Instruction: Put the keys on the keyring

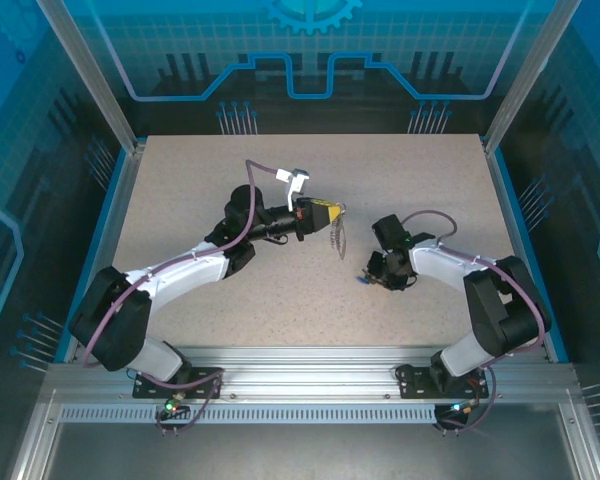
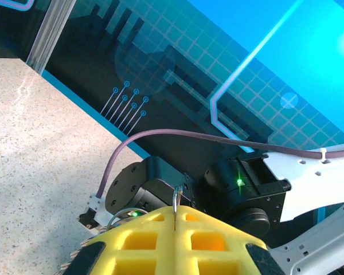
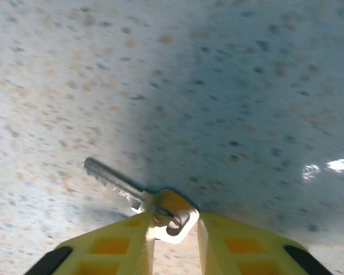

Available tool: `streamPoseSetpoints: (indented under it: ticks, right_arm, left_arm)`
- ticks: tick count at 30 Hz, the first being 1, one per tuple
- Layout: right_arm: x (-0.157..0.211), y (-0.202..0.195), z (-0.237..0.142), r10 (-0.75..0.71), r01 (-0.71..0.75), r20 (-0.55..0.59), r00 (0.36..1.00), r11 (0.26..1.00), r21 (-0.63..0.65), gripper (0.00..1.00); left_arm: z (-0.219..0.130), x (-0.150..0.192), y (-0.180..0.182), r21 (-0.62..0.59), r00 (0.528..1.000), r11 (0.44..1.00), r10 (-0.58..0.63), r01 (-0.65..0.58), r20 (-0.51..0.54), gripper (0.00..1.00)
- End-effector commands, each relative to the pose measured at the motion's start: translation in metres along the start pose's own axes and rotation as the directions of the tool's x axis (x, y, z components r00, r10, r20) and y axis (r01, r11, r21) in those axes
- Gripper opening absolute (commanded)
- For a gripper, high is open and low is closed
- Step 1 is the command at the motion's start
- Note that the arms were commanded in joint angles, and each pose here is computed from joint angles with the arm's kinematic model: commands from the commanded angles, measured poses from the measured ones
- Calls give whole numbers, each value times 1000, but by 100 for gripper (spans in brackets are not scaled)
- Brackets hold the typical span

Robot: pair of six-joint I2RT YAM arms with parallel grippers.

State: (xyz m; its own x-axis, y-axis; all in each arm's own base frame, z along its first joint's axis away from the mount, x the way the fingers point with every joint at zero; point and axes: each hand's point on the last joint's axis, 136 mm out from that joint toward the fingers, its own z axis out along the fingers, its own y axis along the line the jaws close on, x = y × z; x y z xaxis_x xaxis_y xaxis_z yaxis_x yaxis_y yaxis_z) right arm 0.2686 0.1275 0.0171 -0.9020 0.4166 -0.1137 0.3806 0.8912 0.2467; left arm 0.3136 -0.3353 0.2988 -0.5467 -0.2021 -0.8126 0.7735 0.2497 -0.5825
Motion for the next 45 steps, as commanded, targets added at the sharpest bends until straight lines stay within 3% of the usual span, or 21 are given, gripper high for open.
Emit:
streamPoseSetpoints:
  ticks: [1, 11, 13, 16, 19, 45]
  right_arm:
    - [-6, 25, 0, -37, 38, 10, 999, 997, -73, 23]
    - [-20, 48, -5, -97, 103, 50, 994, 984, -143, 13]
    - [-19, 43, -5, -85, 89, 40, 996, 989, -117, 14]
    - [-13, 29, -4, -55, 56, 17, 998, 997, -58, 30]
    - [-9, 20, -3, -15, 15, 3, 1000, 1000, -19, 35]
    - [-3, 29, 12, -14, 17, -37, 999, 996, 91, 34]
  left_arm:
    - [1, -5, -10, 41, 999, 998, 42, -43, 21, 0]
    - [1, -5, -10, 39, 999, 998, 39, -40, 22, 0]
    - [1, -5, -10, 39, 999, 998, 39, -40, 22, 0]
    - [1, -5, -10, 38, 999, 998, 40, -41, 24, 0]
    - [1, -5, -9, 39, 999, 998, 41, -42, 29, 0]
    - [-10, -6, -5, 70, 996, 997, 24, -29, 81, 0]
